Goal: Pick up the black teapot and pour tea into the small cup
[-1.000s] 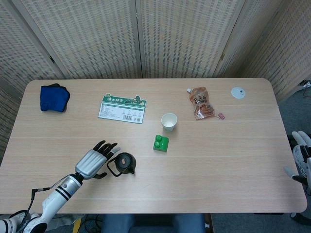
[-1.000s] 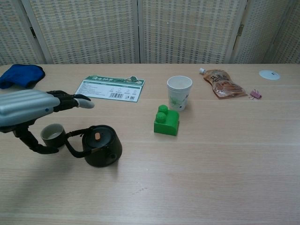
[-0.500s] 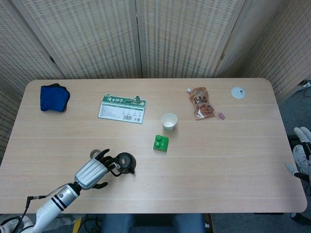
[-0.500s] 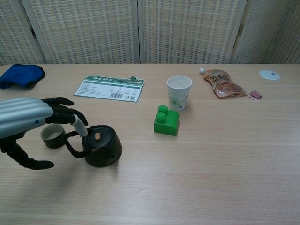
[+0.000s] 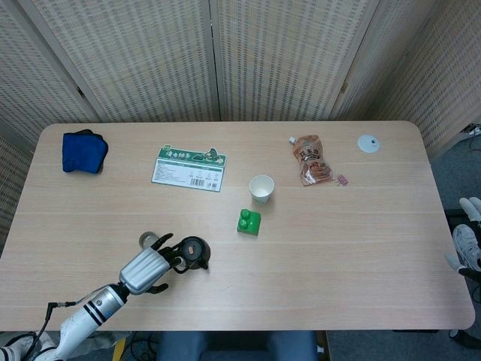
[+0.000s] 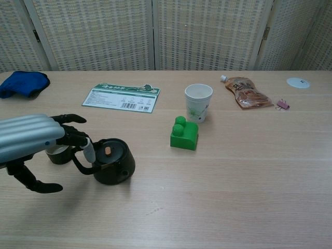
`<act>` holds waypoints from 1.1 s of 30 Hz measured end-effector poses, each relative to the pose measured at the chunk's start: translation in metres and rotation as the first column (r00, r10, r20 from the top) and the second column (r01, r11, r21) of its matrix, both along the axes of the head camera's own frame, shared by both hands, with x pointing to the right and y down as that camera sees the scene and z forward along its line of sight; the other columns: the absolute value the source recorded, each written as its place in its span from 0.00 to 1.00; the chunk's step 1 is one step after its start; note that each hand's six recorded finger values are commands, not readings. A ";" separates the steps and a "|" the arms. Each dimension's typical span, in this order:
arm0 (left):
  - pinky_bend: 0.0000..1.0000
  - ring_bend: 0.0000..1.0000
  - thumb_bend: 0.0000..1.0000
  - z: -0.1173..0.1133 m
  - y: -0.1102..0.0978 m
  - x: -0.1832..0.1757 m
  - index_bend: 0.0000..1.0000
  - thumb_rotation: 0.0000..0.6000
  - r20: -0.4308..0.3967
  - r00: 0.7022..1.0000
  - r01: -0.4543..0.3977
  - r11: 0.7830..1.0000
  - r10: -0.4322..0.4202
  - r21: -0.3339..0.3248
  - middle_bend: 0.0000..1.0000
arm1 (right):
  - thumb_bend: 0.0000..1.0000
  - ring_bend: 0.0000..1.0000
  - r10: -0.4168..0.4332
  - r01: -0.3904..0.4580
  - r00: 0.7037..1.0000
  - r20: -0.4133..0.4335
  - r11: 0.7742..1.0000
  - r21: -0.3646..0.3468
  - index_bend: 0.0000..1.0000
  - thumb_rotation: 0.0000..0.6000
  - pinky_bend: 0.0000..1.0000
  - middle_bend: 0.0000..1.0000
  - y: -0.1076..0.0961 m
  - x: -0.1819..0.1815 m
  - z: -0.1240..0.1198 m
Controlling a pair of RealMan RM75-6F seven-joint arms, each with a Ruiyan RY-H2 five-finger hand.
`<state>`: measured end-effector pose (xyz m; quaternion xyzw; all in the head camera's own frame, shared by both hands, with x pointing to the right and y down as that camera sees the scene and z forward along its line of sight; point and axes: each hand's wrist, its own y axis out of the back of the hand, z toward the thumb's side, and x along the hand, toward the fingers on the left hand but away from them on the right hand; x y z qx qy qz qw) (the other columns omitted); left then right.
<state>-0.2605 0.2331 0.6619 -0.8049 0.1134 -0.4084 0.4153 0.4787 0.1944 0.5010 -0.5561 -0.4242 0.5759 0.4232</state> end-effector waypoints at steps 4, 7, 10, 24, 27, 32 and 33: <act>0.00 0.31 0.24 0.002 0.000 0.002 0.37 1.00 -0.012 1.000 0.001 1.000 -0.001 -0.003 0.32 | 0.08 0.08 0.002 -0.002 1.000 -0.001 1.000 -0.002 0.10 1.00 0.20 0.09 0.000 0.000 0.000; 0.00 0.31 0.24 0.004 0.000 0.002 0.38 1.00 -0.018 1.000 -0.004 1.000 0.004 -0.003 0.32 | 0.08 0.08 0.003 -0.003 1.000 -0.002 1.000 -0.002 0.10 1.00 0.20 0.09 0.001 0.001 0.000; 0.00 0.31 0.24 0.006 0.000 0.004 0.38 1.00 -0.022 1.000 -0.009 1.000 0.009 -0.003 0.33 | 0.08 0.08 0.008 -0.008 1.000 -0.005 1.000 -0.001 0.10 1.00 0.20 0.09 0.002 0.002 -0.001; 0.00 0.34 0.24 0.013 -0.002 0.004 0.41 1.00 -0.015 1.000 -0.014 1.000 0.014 -0.001 0.37 | 0.08 0.08 0.013 -0.013 1.000 -0.009 1.000 0.002 0.10 1.00 0.20 0.09 0.003 0.003 -0.003; 0.00 0.36 0.24 0.014 -0.002 0.004 0.42 1.00 -0.013 1.000 -0.013 1.000 0.013 -0.003 0.38 | 0.08 0.08 0.014 -0.014 1.000 -0.010 1.000 0.002 0.10 1.00 0.20 0.09 0.003 0.003 -0.003; 0.00 0.37 0.24 0.015 -0.001 0.004 0.42 1.00 -0.015 1.000 -0.014 1.000 0.014 -0.006 0.39 | 0.08 0.08 0.017 -0.017 1.000 -0.012 1.000 0.004 0.10 1.00 0.20 0.09 0.004 0.004 -0.004; 0.00 0.37 0.24 0.015 0.000 0.004 0.42 1.00 -0.015 1.000 -0.015 1.000 0.015 -0.006 0.39 | 0.08 0.08 0.018 -0.018 1.000 -0.012 1.000 0.004 0.10 1.00 0.20 0.09 0.004 0.004 -0.005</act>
